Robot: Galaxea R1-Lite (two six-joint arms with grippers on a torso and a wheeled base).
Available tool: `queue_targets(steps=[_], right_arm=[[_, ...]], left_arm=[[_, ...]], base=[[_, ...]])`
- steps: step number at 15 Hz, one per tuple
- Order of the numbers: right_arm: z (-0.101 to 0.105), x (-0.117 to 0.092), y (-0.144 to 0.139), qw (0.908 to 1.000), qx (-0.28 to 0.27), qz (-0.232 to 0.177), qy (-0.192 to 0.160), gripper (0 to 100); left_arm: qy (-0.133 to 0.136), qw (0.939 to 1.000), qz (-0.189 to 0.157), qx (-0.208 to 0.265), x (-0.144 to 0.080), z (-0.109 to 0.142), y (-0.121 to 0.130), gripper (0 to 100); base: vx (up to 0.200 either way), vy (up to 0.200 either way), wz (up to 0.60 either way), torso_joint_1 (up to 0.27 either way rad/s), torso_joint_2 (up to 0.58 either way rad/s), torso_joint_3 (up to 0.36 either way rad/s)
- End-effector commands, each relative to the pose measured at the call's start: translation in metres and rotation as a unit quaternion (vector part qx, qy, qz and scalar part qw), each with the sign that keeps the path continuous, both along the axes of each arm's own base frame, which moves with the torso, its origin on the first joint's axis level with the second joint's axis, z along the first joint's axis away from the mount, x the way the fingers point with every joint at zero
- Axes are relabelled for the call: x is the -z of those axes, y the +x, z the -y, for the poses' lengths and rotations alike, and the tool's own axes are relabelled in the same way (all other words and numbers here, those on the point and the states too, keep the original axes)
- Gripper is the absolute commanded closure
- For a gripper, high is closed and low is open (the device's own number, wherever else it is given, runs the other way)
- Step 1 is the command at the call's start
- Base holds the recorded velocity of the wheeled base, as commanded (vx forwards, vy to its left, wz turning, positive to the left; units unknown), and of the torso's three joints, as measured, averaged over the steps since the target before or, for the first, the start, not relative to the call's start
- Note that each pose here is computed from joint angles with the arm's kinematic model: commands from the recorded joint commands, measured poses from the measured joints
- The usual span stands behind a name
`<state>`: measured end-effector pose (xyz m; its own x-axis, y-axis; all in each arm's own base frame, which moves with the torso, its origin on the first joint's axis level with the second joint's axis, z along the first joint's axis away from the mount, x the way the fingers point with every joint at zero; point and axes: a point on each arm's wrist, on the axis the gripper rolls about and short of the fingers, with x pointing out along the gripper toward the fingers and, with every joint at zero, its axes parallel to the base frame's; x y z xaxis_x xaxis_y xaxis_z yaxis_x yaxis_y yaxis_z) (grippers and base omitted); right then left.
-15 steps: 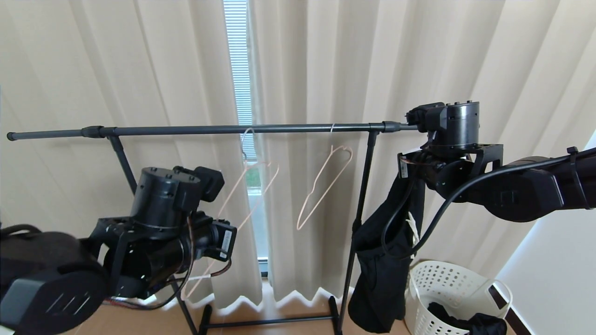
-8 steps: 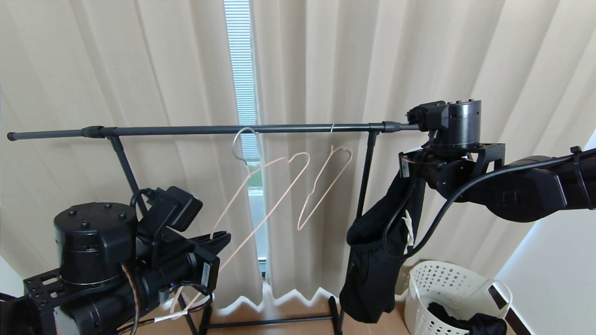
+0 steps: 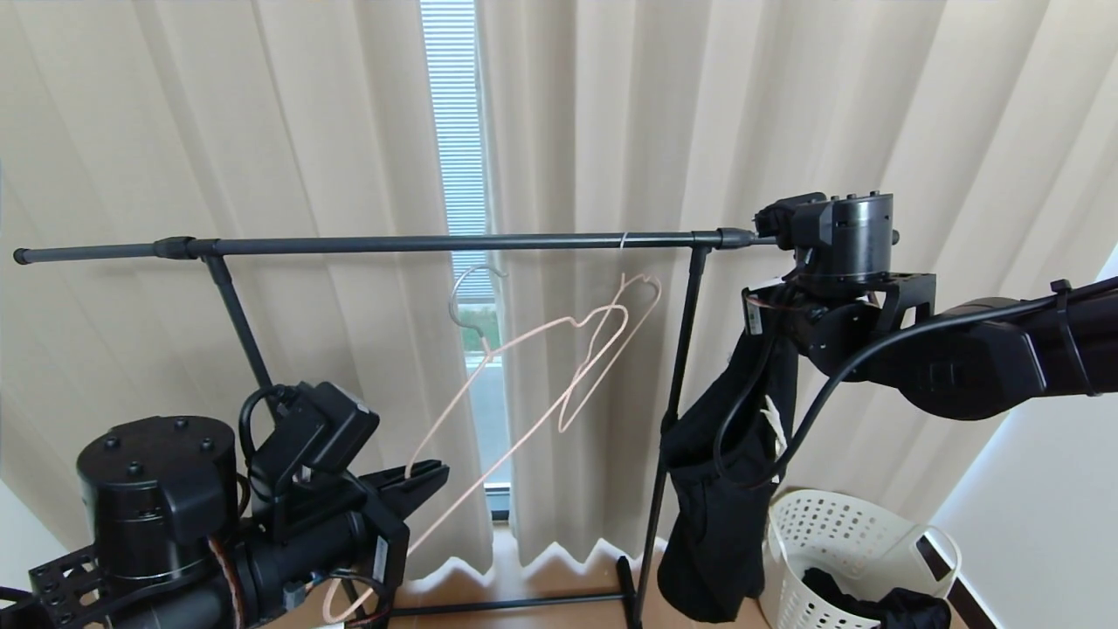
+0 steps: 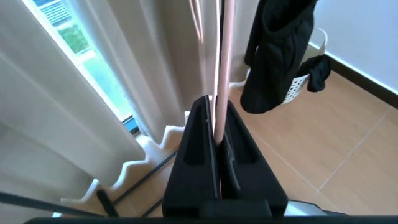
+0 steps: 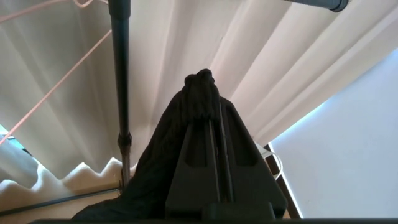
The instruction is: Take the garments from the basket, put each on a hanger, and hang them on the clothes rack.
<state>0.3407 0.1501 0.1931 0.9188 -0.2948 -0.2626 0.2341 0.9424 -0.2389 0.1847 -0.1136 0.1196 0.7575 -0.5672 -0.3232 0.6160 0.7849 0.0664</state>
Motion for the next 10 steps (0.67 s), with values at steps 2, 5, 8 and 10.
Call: queue_targets(steps=[2,5,8,10], right_arm=[[-0.005,0.005,-0.004,1.0000,0.000,-0.005,-0.006,100],[-0.017,0.008,-0.011,0.9999,-0.009,-0.005,-0.010,100],[-0.031,0.015,-0.013,0.9996,-0.023,0.001,-0.017,100],[-0.043,0.018,-0.019,0.9995,-0.023,0.006,-0.021,100]], left_arm=[[0.008,0.9995,-0.019,0.023,0.011,0.004,-0.006,100],[0.010,0.9986,-0.026,0.044,0.014,0.012,-0.010,100],[0.011,0.9975,-0.032,0.063,0.016,0.016,-0.016,100],[0.007,0.9958,-0.038,0.083,0.017,0.017,-0.017,100]], base=[[0.000,0.000,0.00,0.000,0.00,0.000],[0.000,0.000,0.00,0.000,0.00,0.000],[0.000,0.000,0.00,0.000,0.00,0.000],[0.000,0.000,0.00,0.000,0.00,0.000]])
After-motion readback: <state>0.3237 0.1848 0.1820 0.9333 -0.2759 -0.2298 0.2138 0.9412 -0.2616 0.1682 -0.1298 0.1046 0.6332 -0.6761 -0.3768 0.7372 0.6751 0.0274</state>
